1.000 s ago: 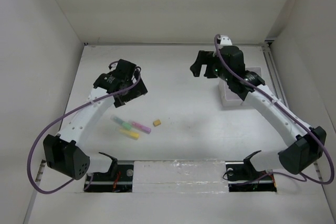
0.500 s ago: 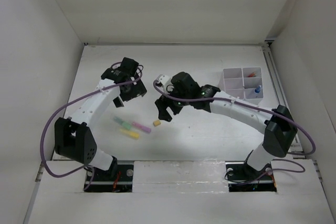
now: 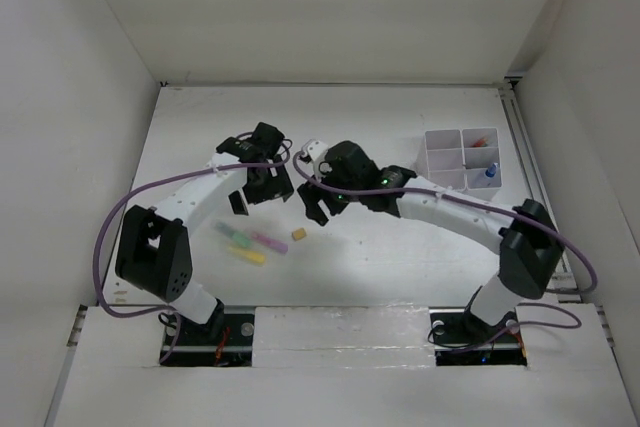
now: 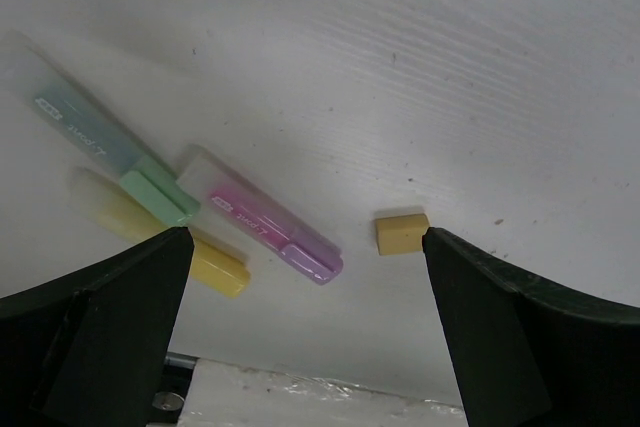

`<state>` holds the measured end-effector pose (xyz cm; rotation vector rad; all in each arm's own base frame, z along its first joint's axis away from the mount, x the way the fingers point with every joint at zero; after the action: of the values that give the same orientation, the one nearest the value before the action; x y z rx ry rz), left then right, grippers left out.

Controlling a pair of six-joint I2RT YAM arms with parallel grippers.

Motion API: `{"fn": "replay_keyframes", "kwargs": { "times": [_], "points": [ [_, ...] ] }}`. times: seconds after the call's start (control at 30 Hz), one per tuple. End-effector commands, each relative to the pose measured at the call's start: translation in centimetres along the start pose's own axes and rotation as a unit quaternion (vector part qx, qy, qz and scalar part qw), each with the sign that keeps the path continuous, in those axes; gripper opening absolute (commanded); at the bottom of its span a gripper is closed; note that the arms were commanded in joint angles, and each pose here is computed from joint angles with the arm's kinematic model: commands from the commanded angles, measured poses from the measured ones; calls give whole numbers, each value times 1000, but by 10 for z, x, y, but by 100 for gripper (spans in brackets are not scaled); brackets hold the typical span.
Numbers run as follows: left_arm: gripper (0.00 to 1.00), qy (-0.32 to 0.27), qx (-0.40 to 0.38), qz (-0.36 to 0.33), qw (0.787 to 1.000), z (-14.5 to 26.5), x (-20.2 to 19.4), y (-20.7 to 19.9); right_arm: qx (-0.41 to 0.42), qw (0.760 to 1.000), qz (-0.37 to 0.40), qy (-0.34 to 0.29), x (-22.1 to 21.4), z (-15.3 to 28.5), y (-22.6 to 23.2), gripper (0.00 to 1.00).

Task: Sort the stationery into containers
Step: Pick up the stationery from the center of the board.

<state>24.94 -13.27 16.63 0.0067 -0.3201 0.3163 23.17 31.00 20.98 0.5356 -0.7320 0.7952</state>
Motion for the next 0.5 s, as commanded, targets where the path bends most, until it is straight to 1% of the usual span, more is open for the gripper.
{"fn": "replay_keyframes", "kwargs": {
  "times": [0.0,0.03,0.07,0.1,0.17,0.27,0.3,0.33,0.47],
  "points": [
    [100,-22,22,17,999,0,7,4,-81,996,-29,8,-2,-23,0,78],
    [100,-28,25,27,999,3,12,5,-90,995,-47,5,3,-25,0,70],
    [100,-27,32,26,999,0,12,6,-98,992,-82,8,2,-34,1,68],
    [100,-31,32,37,998,1,19,8,-104,990,-93,18,0,-36,5,66],
    [100,-31,35,34,998,0,24,12,-97,990,-101,22,3,-46,16,66],
    [100,-50,47,31,997,6,34,12,-102,989,-104,29,5,-53,29,66],
    [100,-52,51,26,997,4,37,11,-106,987,-116,34,1,-60,33,66],
    [100,-52,52,26,997,3,38,9,-121,984,-122,39,-1,-63,31,66],
    [100,-57,47,21,997,8,45,6,-132,980,-140,53,-11,-75,29,66]
  ]
}}
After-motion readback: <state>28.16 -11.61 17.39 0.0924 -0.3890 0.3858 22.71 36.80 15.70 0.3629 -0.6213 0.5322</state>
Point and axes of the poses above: each gripper's point midway between its finger pads, its own z axis back along the fingers, its own y axis along the line the jaws close on, x = y × z, the point moved 7 cm from there along z, back along the fingers, and after that the axes turned 2 degrees about -z, right-handed, at the moved point
